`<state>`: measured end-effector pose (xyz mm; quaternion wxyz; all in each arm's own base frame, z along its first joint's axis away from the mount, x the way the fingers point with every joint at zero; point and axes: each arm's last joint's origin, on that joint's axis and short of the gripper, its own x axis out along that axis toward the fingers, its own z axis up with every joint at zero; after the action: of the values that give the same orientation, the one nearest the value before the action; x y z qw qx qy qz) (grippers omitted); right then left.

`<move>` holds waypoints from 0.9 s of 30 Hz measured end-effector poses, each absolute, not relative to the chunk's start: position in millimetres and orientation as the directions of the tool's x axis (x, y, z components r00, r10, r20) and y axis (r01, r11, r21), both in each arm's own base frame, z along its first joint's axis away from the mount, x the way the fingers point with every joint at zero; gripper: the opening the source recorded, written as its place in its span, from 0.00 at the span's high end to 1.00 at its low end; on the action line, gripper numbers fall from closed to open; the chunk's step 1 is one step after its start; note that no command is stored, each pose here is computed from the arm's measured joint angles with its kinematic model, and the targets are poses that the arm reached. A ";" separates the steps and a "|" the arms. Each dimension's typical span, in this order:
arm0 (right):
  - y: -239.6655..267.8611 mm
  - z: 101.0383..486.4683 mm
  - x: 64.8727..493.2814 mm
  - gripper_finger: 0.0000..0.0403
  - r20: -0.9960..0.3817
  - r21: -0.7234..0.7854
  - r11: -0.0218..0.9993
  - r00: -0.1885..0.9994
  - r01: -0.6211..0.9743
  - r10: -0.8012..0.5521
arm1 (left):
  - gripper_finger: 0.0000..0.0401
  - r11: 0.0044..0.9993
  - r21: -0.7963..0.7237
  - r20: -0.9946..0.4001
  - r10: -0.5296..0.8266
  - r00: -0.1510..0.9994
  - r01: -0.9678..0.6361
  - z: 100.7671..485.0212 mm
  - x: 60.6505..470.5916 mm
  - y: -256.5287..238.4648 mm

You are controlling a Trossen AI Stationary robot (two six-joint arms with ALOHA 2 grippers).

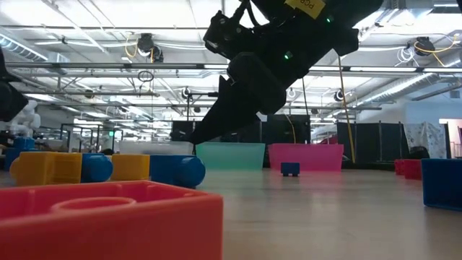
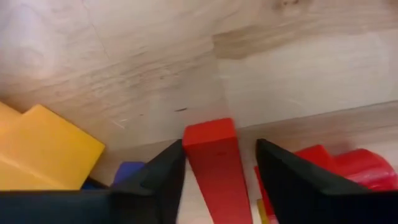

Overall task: Sort blocks by size
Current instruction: Put the red block into the transparent bin

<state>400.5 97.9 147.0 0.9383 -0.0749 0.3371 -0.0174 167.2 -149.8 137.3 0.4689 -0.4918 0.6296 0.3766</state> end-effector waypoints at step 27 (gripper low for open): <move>99.6 146.7 399.6 0.52 -0.634 -0.170 0.985 0.769 -0.037 -0.081 | 0.74 0.322 -0.051 -0.998 -0.060 0.034 -0.946 183.8 197.1 -48.5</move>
<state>399.6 99.6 146.7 0.9365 -0.0863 0.3397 -0.0118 197.1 -48.5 183.8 0.5722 -0.4353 0.5774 0.3869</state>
